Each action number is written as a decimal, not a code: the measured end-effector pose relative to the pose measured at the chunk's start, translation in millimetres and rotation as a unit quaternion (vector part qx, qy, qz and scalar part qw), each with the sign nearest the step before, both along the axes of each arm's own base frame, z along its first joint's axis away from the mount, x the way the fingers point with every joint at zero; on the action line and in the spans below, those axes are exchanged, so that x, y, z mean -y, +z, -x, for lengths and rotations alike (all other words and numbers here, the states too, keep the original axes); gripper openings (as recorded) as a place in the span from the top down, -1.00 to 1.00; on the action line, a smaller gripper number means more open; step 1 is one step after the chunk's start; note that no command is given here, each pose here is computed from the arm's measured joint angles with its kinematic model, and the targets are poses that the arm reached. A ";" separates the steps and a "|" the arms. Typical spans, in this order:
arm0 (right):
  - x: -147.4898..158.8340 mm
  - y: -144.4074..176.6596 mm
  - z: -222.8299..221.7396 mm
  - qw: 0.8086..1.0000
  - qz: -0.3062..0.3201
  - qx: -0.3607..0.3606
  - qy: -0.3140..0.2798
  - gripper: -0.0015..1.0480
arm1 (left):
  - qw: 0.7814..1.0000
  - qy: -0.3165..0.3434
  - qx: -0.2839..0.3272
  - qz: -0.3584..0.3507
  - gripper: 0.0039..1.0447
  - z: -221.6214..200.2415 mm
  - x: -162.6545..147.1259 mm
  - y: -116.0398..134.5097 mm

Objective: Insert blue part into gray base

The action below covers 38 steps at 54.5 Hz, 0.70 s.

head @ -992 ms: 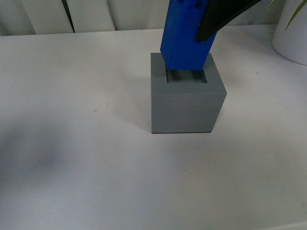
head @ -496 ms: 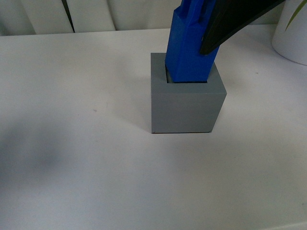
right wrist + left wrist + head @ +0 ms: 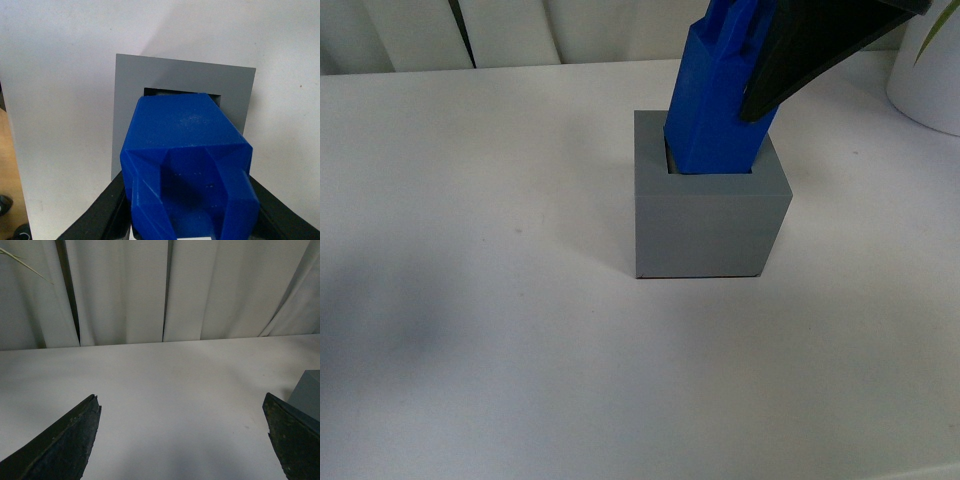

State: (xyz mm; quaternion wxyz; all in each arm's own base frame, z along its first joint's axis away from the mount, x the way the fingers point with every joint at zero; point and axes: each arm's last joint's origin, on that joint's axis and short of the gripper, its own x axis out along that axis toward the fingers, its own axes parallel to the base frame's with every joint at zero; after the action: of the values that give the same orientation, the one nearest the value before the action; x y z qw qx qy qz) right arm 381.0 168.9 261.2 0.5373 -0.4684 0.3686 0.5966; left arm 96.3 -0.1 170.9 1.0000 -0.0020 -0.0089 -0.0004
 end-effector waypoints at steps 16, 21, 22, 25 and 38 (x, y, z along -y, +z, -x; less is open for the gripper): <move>0.8 -1.7 -0.1 1.000 0.008 0.001 -0.001 0.11 | 1.000 0.000 0.000 0.000 -0.89 0.0 0.0 0.0; 0.9 -2.3 -0.1 1.000 0.016 0.002 -0.001 0.11 | 1.000 0.000 0.000 0.000 -0.89 0.0 0.0 0.0; 0.5 -2.4 0.0 1.000 0.017 0.002 -0.001 0.11 | 1.000 0.000 0.000 0.000 -0.89 0.0 0.0 0.0; 0.2 -2.9 -0.1 1.000 0.018 0.003 0.001 0.11 | 1.000 0.000 0.000 0.000 -0.89 0.0 0.0 0.0; -1.8 -7.9 -0.3 1.000 0.015 0.005 0.003 0.11 | 1.000 0.000 0.000 0.000 -0.89 0.0 0.0 0.0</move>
State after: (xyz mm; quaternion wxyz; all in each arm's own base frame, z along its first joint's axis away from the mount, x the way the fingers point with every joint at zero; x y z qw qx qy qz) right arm 381.4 170.7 253.3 0.5299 -0.4811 0.3733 0.5903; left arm 96.3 -0.1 170.9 1.0000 -0.0018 -0.0089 -0.0006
